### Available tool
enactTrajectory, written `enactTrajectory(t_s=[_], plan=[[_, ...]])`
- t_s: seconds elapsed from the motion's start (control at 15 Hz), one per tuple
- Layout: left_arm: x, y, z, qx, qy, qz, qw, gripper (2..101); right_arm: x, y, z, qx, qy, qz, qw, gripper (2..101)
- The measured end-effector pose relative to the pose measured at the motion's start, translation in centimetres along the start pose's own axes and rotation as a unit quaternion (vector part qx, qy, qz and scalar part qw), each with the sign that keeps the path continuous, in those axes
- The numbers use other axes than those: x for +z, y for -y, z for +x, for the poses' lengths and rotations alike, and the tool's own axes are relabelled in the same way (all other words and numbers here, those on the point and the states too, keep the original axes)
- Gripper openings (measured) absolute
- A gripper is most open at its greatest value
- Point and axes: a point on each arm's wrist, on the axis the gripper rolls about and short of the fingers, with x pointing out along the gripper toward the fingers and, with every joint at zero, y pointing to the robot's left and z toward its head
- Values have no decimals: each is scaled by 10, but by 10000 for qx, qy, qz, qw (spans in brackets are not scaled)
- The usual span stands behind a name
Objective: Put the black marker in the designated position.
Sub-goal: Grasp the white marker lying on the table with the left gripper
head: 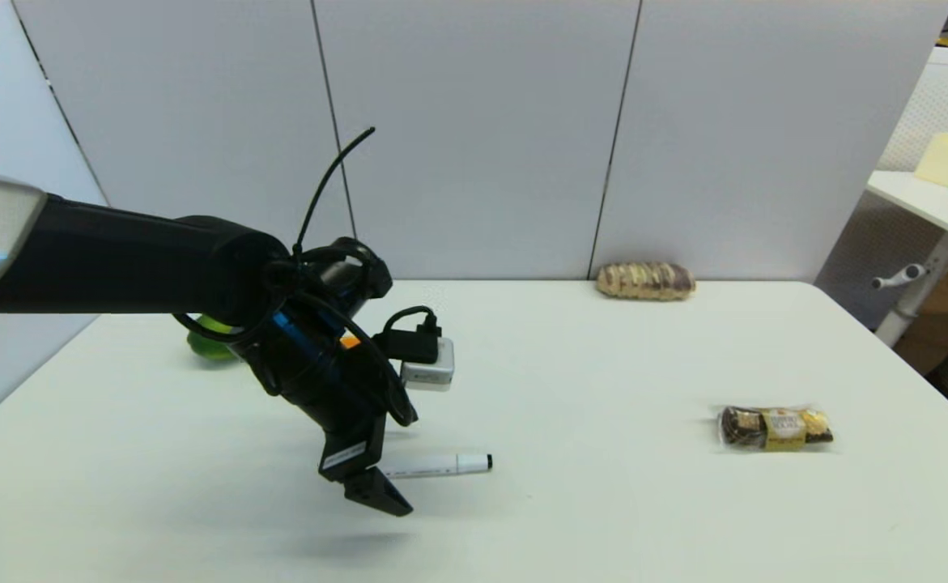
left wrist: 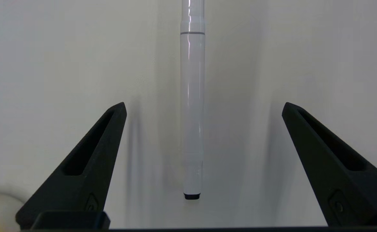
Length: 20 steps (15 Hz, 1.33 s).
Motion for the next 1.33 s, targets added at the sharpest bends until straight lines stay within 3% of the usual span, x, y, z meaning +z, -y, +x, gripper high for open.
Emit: enactTrajectory(t_s=[1.33], plan=[[-3, -15, 24, 29, 7, 43, 10000, 979, 0, 0, 0, 0, 2, 9, 10000, 980]])
